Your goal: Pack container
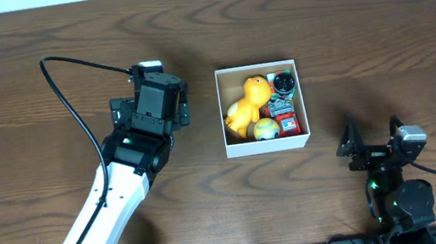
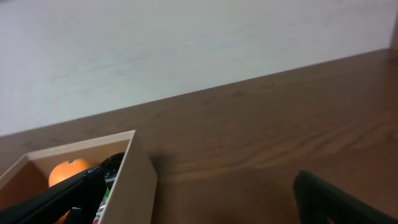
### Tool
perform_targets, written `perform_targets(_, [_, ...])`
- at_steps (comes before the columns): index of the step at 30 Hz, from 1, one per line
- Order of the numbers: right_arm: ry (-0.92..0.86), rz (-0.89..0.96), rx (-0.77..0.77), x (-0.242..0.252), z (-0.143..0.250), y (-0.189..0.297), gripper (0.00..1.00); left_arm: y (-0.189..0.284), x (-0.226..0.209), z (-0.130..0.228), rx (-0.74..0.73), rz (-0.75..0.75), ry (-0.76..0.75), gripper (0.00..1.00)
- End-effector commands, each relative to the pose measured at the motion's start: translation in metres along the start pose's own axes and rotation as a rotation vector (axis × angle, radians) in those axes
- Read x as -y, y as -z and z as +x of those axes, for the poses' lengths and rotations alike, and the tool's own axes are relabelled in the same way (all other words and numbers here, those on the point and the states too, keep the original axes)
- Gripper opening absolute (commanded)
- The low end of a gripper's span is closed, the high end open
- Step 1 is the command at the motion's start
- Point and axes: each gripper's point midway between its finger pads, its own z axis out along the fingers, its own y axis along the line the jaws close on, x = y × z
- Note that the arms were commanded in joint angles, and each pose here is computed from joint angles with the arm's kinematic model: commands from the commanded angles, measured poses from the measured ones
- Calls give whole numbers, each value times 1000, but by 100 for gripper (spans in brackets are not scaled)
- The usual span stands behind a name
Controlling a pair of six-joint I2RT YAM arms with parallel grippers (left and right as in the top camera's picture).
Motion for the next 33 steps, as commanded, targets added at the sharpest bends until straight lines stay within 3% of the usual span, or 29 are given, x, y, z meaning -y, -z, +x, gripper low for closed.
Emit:
perform_targets(1, [54,-41,-12,-6,3,0,99,2,-4,-3,12,-12,20,98])
perform_targets(33, [54,-71,-33,-11,8,1,99,2,-4,-3,12,-12,20,98])
